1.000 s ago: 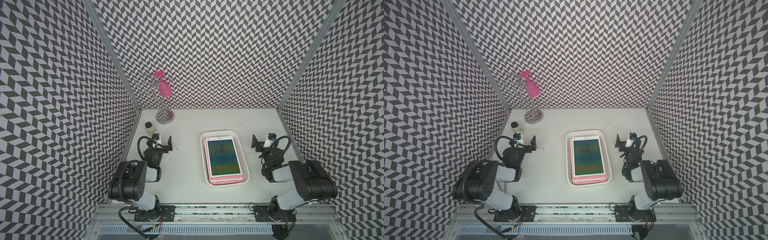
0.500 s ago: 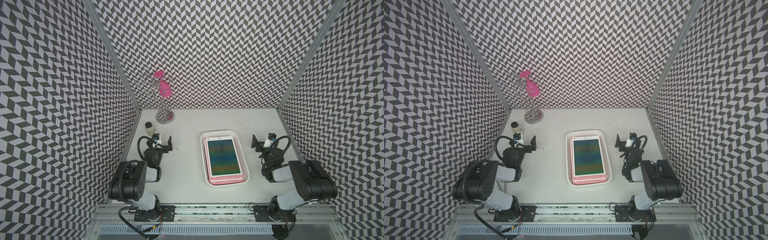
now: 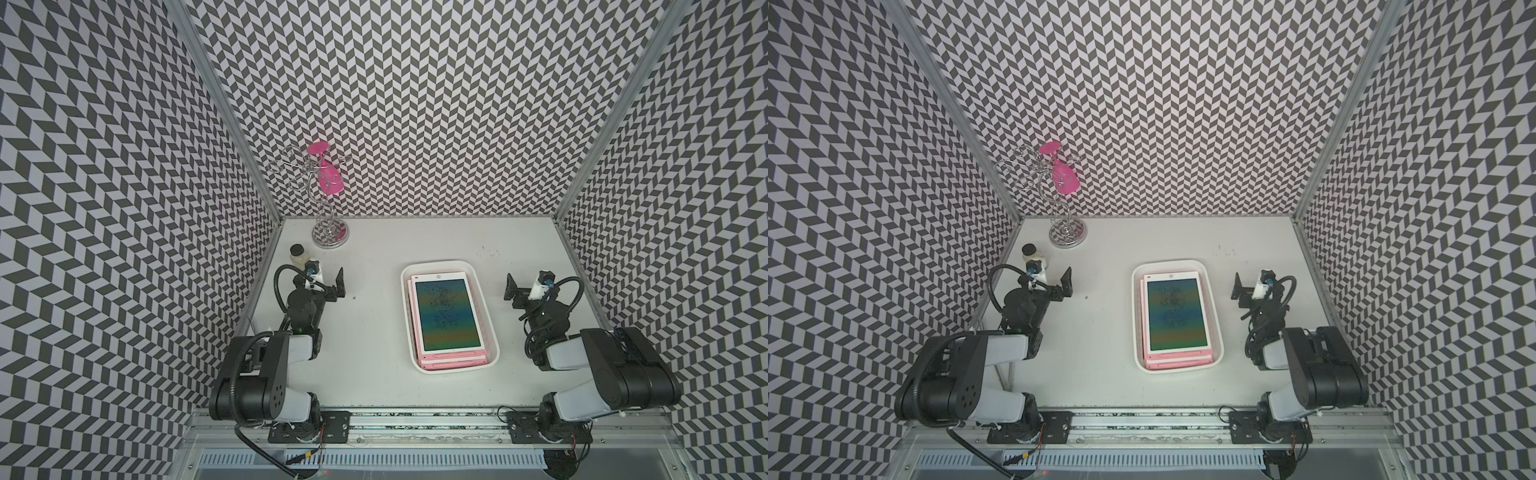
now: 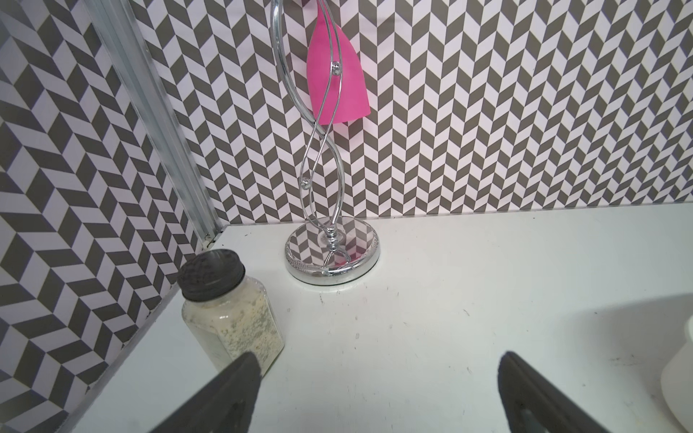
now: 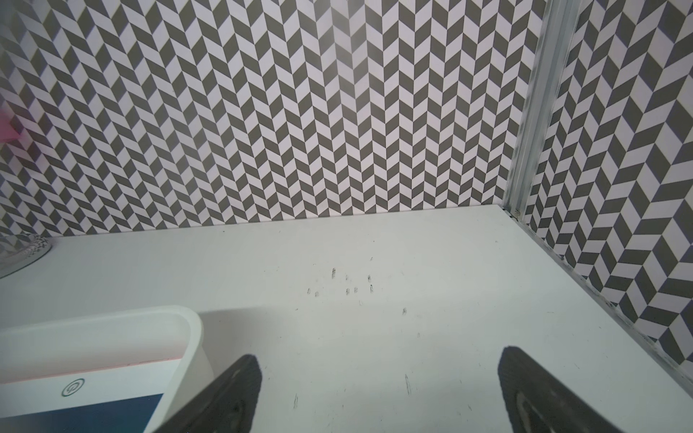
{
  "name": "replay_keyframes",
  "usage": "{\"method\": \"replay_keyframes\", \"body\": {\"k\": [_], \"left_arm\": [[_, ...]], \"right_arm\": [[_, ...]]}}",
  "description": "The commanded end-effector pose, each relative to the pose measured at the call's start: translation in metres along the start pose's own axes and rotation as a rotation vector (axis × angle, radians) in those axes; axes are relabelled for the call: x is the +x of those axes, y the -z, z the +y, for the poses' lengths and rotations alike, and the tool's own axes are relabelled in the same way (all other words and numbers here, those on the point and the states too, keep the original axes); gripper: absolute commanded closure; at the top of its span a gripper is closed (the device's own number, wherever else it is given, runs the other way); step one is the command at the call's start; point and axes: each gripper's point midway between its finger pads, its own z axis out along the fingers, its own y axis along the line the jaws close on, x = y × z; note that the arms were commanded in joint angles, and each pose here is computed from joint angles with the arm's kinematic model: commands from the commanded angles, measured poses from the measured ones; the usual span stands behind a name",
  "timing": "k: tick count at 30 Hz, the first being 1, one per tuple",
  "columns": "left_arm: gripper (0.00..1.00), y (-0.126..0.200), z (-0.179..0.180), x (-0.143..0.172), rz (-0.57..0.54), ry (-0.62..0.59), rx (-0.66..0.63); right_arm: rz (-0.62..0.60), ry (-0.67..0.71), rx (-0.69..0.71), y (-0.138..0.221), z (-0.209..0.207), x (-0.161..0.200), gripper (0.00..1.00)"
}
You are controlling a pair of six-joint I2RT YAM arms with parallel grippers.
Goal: Take out the writing tablet from the storage box
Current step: Adjust the storage box at the center of the board.
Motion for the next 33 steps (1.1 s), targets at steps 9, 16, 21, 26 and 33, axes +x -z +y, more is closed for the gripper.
{"method": "replay_keyframes", "body": {"k": [9,16,21,26,33], "left_arm": [[0.01,-0.021,-0.104,-0.009,0.244,0.107,0.206],[0.01,-0.014,-0.183,0.009,0.402,0.138,0.354],[0.01,-0.006,-0.2,0.017,0.486,0.244,0.411],[0.05,0.002,-0.202,0.029,0.567,0.274,0.412],[0.1,0.011,-0.208,0.036,0.624,0.298,0.446]], "right_arm": [[0.275,-0.134,0.004,-0.048,0.01,-0.02,0.01],[0.53,-0.298,-0.076,-0.052,0.036,0.013,0.0],[0.657,-0.334,-0.163,-0.035,0.061,0.029,0.05],[0.735,-0.288,-0.226,-0.015,0.086,0.032,0.07],[0.794,-0.276,-0.233,0.001,0.093,0.042,0.07]]}}
